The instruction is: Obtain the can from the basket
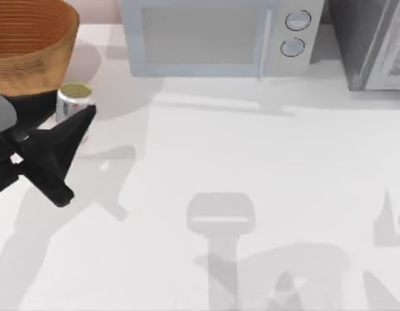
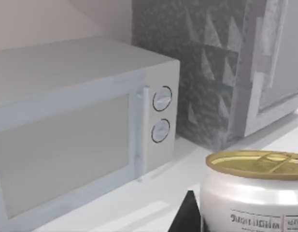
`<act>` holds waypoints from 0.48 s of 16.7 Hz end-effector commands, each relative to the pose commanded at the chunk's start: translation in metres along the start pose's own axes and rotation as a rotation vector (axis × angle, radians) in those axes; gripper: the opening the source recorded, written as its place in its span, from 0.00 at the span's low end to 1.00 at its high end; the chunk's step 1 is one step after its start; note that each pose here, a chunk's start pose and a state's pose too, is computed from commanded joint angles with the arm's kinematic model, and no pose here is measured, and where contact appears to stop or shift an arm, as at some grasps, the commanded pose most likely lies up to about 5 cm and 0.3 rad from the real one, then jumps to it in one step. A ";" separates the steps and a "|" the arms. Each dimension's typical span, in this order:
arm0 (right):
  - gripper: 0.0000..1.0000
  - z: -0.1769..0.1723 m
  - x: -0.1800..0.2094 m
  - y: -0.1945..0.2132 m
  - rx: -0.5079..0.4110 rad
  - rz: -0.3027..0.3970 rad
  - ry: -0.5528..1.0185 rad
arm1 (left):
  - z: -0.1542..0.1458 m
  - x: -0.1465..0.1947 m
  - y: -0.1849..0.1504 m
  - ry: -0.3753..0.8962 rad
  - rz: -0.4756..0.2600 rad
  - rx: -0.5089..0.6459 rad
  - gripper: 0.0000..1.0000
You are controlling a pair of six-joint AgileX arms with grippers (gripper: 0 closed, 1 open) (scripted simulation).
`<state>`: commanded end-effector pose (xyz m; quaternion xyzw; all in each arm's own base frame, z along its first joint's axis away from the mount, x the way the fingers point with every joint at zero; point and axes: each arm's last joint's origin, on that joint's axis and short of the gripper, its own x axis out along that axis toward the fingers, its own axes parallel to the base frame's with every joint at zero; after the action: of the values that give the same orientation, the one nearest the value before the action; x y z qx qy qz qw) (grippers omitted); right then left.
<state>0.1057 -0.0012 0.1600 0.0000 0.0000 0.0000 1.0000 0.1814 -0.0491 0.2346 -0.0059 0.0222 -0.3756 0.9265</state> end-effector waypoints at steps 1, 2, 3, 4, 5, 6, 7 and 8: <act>1.00 0.000 0.000 0.000 0.000 0.000 0.000 | 0.001 0.008 0.002 0.003 -0.042 -0.003 0.00; 1.00 0.000 0.000 0.000 0.000 0.000 0.000 | 0.002 0.016 0.004 0.006 -0.083 -0.005 0.00; 1.00 0.000 0.000 0.000 0.000 0.000 0.000 | 0.003 0.024 0.007 0.008 -0.123 -0.008 0.00; 1.00 0.000 0.000 0.000 0.000 0.000 0.000 | 0.003 0.032 0.009 0.009 -0.162 -0.009 0.00; 1.00 0.000 0.000 0.000 0.000 0.000 0.000 | 0.003 0.040 0.011 0.010 -0.200 -0.011 0.00; 1.00 0.000 0.000 0.000 0.000 0.000 0.000 | 0.002 0.048 0.014 0.010 -0.233 -0.011 0.00; 1.00 0.000 0.000 0.000 0.000 0.000 0.000 | 0.001 0.056 0.017 0.010 -0.265 -0.010 0.00; 1.00 0.000 0.000 0.000 0.000 0.000 0.000 | -0.001 0.065 0.019 0.012 -0.300 -0.013 0.00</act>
<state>0.1057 -0.0012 0.1600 0.0000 0.0000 0.0000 1.0000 0.2412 -0.0803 0.2308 -0.0129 0.0293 -0.5096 0.8598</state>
